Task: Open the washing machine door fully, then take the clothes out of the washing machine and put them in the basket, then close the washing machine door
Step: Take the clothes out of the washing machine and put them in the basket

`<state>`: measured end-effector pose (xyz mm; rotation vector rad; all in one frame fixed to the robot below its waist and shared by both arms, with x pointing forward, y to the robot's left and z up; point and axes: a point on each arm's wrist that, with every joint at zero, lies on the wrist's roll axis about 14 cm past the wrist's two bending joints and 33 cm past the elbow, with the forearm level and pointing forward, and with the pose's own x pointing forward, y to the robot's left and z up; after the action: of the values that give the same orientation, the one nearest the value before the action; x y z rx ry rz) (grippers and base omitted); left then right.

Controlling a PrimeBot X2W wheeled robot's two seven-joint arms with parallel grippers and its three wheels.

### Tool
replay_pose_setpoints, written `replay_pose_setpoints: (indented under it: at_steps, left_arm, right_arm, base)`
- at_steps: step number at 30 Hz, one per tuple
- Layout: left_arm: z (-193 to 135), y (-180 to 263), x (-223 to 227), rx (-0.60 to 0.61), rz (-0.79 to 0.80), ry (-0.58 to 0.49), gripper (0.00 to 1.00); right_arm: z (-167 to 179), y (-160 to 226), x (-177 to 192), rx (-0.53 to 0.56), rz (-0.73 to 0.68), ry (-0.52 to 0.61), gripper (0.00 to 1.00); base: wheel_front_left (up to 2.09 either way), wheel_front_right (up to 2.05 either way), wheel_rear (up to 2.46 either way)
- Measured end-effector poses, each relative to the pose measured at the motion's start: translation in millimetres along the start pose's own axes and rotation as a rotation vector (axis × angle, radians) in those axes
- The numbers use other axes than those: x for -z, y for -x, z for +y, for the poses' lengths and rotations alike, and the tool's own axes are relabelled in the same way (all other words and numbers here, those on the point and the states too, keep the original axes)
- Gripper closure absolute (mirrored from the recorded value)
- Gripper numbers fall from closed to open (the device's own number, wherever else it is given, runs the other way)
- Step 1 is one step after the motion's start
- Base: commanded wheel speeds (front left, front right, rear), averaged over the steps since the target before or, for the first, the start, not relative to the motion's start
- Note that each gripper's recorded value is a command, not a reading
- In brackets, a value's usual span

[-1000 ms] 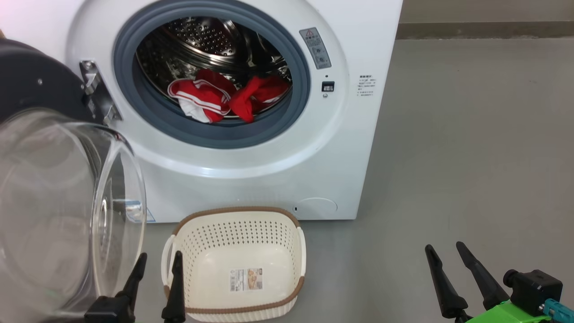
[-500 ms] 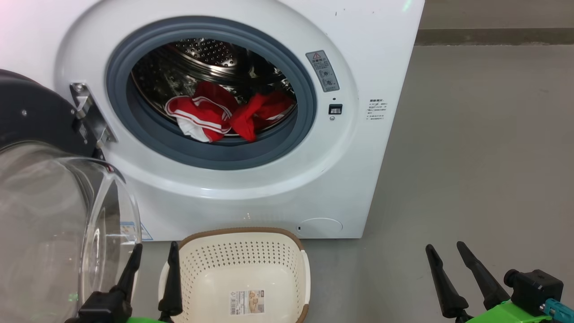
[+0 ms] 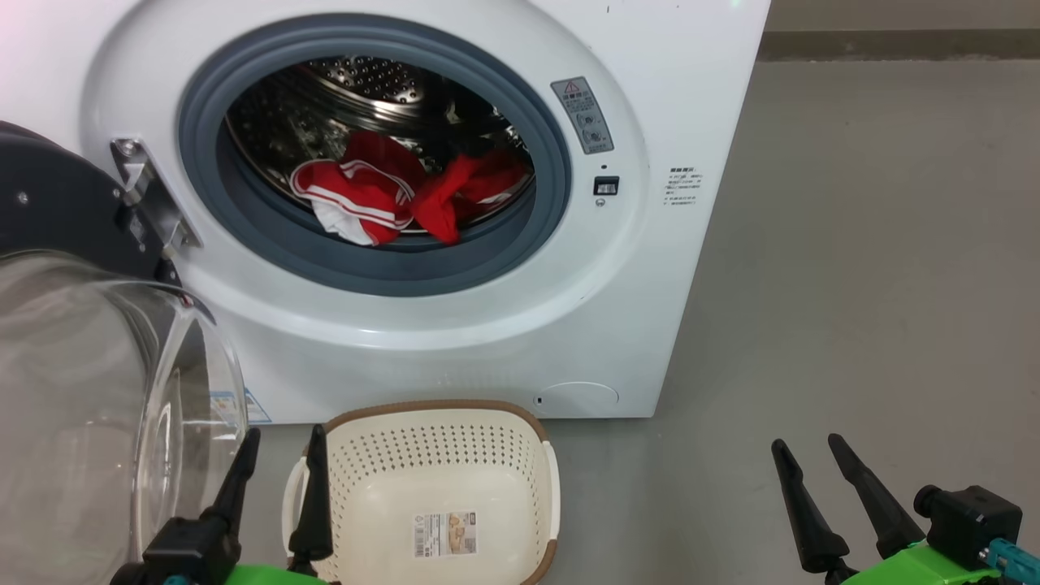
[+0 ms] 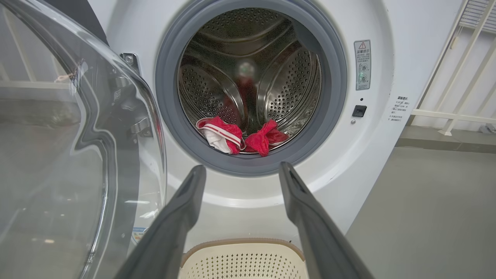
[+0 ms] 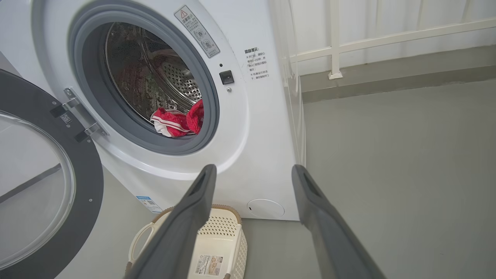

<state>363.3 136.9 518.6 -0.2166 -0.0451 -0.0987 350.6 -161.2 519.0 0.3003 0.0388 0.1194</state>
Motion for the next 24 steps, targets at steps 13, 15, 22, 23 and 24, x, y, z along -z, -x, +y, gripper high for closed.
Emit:
replay_pose_setpoints:
  at_steps: [13,15,22,23,24]
  left_arm:
    - [-6.6,-31.1,2.2,0.034,0.002,-0.005,0.00]
    - [-8.5,-36.6,5.8,0.040,0.010,-0.004,0.00]
    - [-14.3,-53.7,18.0,0.062,0.040,0.004,0.00]
    - [-14.9,-55.6,20.0,0.062,0.045,0.005,0.00]
    - [-15.5,-57.4,22.0,0.065,0.047,0.007,0.00]
  right_arm:
    - [0.8,-23.4,-0.8,-0.010,-0.002,0.000,0.00]
    - [1.2,-28.0,-0.5,-0.013,-0.002,-0.001,0.00]
    - [4.9,-40.5,3.2,-0.029,0.007,-0.003,0.00]
    - [5.4,-41.9,4.0,-0.031,0.009,-0.003,0.00]
    - [5.5,-43.6,4.6,-0.032,0.010,-0.002,0.00]
  base:
    - [0.00,0.00,0.00]
    - [0.00,0.00,0.00]
    - [0.00,0.00,0.00]
    - [0.00,0.00,0.00]
    - [0.00,0.00,0.00]
